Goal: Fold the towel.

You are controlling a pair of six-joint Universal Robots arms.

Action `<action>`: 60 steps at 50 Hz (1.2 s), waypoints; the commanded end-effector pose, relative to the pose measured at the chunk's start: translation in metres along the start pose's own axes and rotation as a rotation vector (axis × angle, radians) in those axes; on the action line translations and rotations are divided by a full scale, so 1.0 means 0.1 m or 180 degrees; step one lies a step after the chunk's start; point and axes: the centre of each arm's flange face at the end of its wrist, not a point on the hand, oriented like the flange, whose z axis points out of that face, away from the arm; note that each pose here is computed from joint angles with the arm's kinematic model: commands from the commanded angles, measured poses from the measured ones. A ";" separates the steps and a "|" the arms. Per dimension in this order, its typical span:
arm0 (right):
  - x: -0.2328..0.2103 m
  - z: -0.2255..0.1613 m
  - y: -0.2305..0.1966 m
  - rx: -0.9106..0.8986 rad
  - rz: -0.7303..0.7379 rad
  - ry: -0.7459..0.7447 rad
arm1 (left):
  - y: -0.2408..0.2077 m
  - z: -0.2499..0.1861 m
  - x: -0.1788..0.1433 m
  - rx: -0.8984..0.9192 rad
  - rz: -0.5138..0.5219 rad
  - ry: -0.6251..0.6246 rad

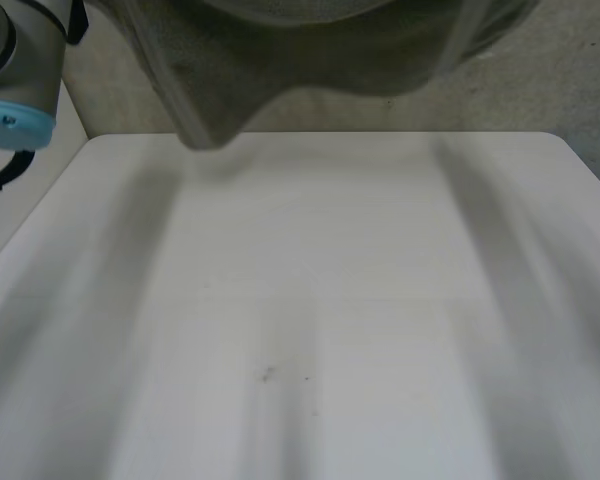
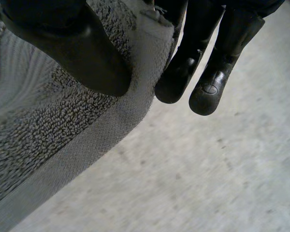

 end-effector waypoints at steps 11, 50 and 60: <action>-0.99 -1.45 1.13 -0.2053 0.0507 -0.1684 | 1.64 -1.55 0.01 -0.2325 0.0003 0.0101; -0.28 -2.20 1.48 -0.2783 0.0736 -0.1001 | 1.96 -2.38 -0.07 -0.2640 0.0605 0.0274; -0.23 -2.19 1.50 -0.2790 0.0694 -0.0925 | 1.90 -2.38 -0.08 -0.2637 0.0604 0.0257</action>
